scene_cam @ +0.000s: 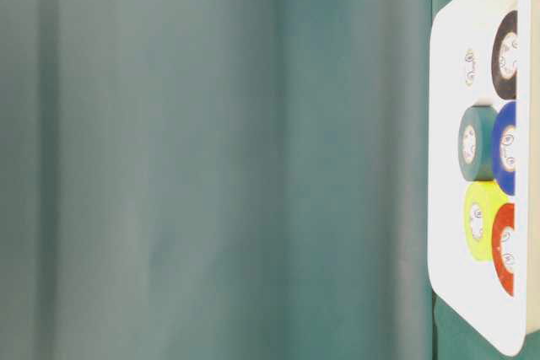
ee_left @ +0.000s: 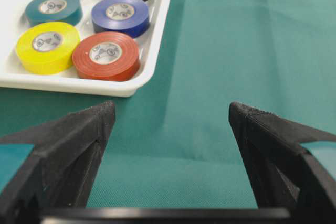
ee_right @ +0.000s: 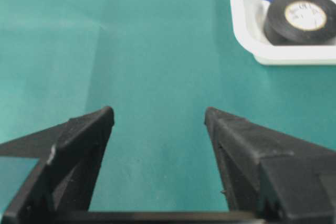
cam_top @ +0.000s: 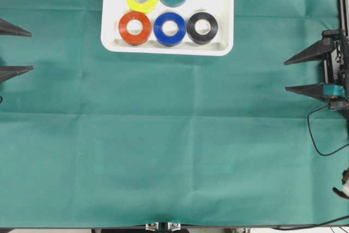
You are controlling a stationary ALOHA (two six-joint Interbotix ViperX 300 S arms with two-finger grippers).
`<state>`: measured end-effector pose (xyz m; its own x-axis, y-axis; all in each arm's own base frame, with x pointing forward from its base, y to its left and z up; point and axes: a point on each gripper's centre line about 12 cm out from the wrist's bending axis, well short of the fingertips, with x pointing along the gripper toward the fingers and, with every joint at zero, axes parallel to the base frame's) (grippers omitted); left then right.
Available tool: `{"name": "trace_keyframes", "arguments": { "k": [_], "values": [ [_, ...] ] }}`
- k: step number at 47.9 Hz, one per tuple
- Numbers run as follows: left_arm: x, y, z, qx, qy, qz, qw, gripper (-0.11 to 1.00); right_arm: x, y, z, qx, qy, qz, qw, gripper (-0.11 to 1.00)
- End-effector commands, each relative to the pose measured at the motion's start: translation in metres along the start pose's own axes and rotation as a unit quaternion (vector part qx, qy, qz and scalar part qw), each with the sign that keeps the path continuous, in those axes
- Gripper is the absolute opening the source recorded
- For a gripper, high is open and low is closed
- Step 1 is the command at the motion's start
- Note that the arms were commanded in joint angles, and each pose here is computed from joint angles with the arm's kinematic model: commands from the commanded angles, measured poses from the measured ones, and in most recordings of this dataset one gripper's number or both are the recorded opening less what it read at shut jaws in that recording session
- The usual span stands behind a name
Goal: Put the tape alternately from left to right into the white case.
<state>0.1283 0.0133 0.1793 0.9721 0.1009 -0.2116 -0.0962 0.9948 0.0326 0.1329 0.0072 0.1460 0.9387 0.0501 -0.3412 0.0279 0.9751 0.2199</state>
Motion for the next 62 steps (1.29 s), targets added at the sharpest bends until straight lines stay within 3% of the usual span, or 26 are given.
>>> {"name": "trace_keyframes", "arguments": {
  "k": [1,16,62],
  "values": [
    [0.0011,0.0007,0.0029,-0.001,-0.002,0.002,1.0000,0.61,0.0004,-0.0010,-0.0032,-0.002,0.001,0.000,1.0000,0.79],
    [0.0010,0.0007,0.0023,-0.001,-0.004,0.003,1.0000,0.61,0.0004,-0.0040,-0.0047,0.015,0.003,-0.010,0.9998,0.79],
    [-0.0020,0.0006,-0.0009,0.000,-0.016,0.003,0.9999,0.61,0.0002,-0.0048,-0.0092,0.020,0.007,-0.010,0.9997,0.78]
  ]
}}
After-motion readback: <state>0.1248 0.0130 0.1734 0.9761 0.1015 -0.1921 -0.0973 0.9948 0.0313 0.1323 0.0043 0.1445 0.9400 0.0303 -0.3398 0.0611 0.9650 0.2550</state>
